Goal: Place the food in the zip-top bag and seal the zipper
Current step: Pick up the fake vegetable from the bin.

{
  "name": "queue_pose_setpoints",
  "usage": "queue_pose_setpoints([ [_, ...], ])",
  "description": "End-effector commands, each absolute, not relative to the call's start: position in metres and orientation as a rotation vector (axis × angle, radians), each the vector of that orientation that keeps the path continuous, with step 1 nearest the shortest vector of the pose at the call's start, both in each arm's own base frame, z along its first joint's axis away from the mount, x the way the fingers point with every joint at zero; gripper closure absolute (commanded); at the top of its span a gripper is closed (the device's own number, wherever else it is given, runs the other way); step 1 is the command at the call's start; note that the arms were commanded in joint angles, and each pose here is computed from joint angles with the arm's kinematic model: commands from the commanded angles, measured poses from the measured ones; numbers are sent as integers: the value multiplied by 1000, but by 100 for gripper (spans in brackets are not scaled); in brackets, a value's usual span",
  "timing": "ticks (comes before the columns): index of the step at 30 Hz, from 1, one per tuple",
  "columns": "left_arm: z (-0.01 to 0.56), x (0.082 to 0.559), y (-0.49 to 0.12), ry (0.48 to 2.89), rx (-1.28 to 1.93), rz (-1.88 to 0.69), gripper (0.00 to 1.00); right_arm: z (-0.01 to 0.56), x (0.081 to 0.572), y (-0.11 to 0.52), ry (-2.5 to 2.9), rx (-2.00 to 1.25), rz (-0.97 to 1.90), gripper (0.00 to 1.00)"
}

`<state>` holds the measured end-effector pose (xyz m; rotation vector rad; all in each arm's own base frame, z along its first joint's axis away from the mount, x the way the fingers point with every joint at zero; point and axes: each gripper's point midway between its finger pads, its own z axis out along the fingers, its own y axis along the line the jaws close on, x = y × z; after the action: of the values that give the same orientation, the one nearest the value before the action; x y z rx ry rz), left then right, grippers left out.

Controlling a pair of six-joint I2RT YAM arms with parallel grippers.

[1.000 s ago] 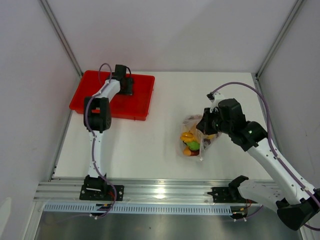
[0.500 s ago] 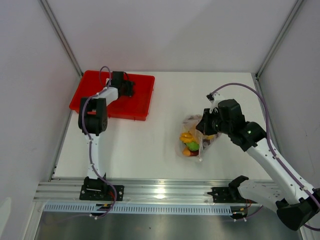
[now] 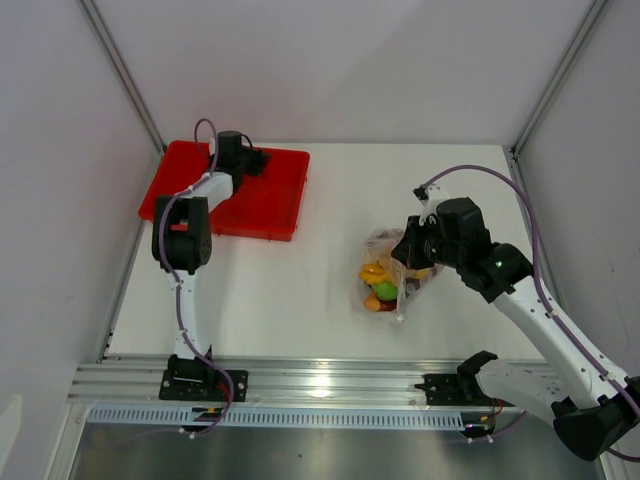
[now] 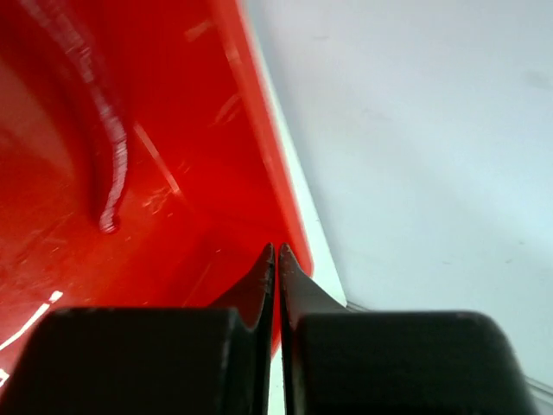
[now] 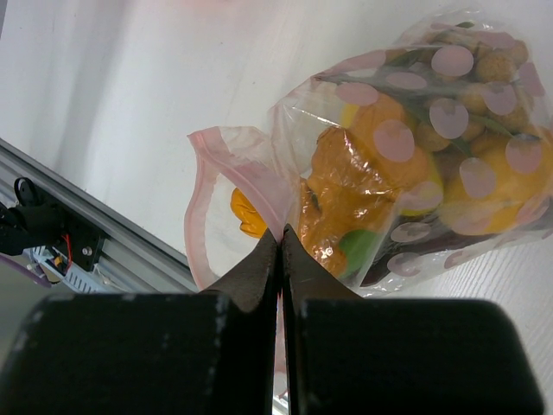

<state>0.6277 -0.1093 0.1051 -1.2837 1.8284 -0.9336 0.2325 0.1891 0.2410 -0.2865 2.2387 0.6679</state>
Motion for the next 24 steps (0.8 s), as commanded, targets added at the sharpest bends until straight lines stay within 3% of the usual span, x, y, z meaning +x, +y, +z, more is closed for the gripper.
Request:
queue_pose_setpoints([
  [1,136,645,-96,1781,-1213,-946,100,250,238,187,2198,-278,662,100],
  [17,99,657,-88,1939,-1234,-811,99,240,241,186,2209,-265,670,100],
  [24,63,640,-77,2012,-1469,-662,99,238,242,187,2204,-262,679,100],
])
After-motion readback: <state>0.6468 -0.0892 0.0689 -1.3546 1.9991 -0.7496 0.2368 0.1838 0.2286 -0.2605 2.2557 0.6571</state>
